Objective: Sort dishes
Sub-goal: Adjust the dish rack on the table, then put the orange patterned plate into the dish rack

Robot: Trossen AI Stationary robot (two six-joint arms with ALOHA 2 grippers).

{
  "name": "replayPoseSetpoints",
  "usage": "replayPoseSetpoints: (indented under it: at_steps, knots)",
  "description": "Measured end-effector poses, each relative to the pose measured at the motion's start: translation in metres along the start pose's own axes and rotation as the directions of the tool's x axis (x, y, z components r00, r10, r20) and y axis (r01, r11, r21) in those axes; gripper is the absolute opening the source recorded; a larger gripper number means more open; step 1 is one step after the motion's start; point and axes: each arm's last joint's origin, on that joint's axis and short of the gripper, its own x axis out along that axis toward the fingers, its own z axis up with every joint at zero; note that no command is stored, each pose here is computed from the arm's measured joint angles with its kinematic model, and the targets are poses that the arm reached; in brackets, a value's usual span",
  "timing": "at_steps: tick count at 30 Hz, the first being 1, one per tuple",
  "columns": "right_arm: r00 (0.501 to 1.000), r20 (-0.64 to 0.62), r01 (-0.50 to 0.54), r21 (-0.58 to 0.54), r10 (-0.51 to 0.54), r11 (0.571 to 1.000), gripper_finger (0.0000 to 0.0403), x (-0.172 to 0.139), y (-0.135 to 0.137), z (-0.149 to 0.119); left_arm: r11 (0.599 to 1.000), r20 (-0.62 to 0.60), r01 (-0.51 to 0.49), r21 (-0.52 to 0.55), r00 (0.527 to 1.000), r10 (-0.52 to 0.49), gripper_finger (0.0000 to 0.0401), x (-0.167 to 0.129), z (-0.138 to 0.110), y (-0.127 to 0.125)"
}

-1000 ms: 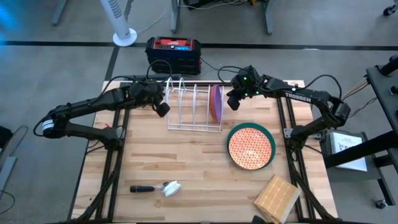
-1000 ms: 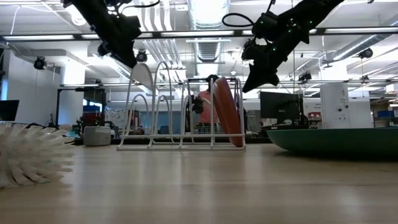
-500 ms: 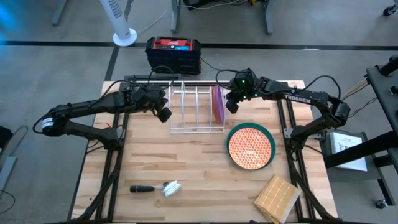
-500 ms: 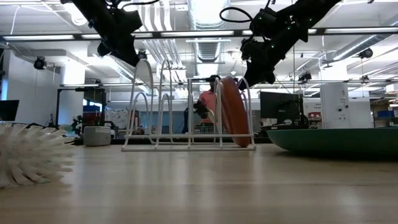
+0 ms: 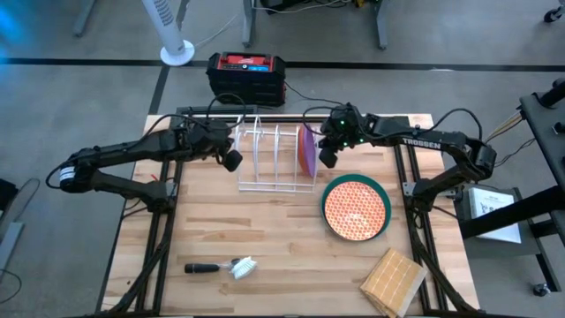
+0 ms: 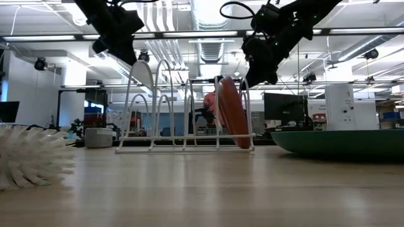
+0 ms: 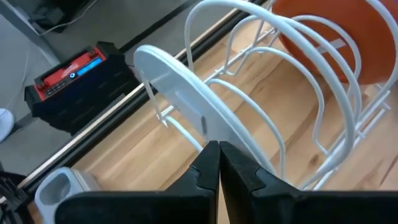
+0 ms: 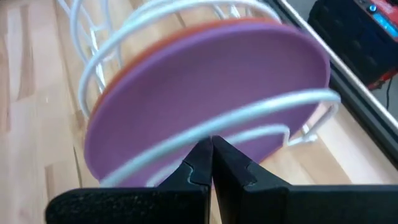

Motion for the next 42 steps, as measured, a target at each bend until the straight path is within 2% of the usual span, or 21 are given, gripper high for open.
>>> replayPoseSetpoints:
  at_steps: [4, 9, 11, 13, 17, 21, 24, 27, 31, 35, 42]
  knots:
    - [0.994, -0.079, 0.08, 0.007, -0.08, 0.997, 0.0, -0.001, -0.002, -0.008, 1.0, -0.027, -0.006, 0.0, 1.0, 0.006, 0.0, -0.003, -0.004, 0.001]
    - [0.952, -0.235, 0.206, 0.008, -0.198, 0.979, 0.0, -0.005, -0.005, -0.023, 0.999, -0.018, -0.036, -0.04, 0.999, 0.036, 0.0, -0.015, -0.008, 0.007]
    - [0.935, -0.277, 0.233, 0.011, -0.221, 0.972, 0.0, -0.01, -0.005, -0.03, 0.998, 0.003, -0.014, -0.06, 1.0, 0.014, 0.0, -0.022, -0.008, 0.008]
    - [0.927, -0.298, 0.246, 0.028, -0.227, 0.969, 0.0, -0.017, -0.004, -0.036, 0.996, 0.043, 0.053, -0.065, 0.998, -0.05, 0.0, -0.031, -0.008, 0.003]
    - [0.934, -0.279, 0.255, 0.08, -0.224, 0.964, 0.0, -0.038, 0.002, -0.047, 0.974, 0.188, 0.225, -0.011, 0.957, -0.219, 0.0, -0.047, -0.003, -0.024]
    - [0.95, -0.231, 0.247, 0.151, -0.209, 0.957, 0.0, -0.064, 0.013, -0.064, 0.931, 0.266, 0.341, 0.128, 0.893, -0.364, 0.0, -0.054, -0.002, -0.063]
    - [0.964, -0.192, 0.223, 0.197, -0.186, 0.955, 0.0, -0.077, 0.022, -0.079, 0.923, 0.284, 0.329, 0.198, 0.882, -0.376, 0.0, -0.053, -0.006, -0.085]
    - [0.97, -0.181, 0.201, 0.238, -0.16, 0.95, 0.0, -0.083, 0.03, -0.096, 0.925, 0.262, 0.292, 0.245, 0.898, -0.353, 0.0, -0.044, -0.012, -0.101]
    - [0.974, -0.206, 0.151, 0.278, -0.094, 0.949, 0.0, -0.09, 0.04, -0.114, 0.888, 0.2, 0.317, 0.332, 0.897, -0.395, 0.0, -0.029, -0.022, -0.126]
    - [0.961, -0.264, 0.159, 0.301, -0.078, 0.94, 0.0, -0.095, 0.045, -0.126, 0.867, 0.171, 0.319, 0.384, 0.898, -0.406, 0.0, -0.008, -0.029, -0.15]
    - [0.931, -0.358, 0.18, 0.278, -0.072, 0.944, 0.0, -0.092, 0.05, -0.144, 0.805, 0.22, 0.412, 0.427, 0.816, -0.534, 0.0, 0.031, -0.044, -0.205]
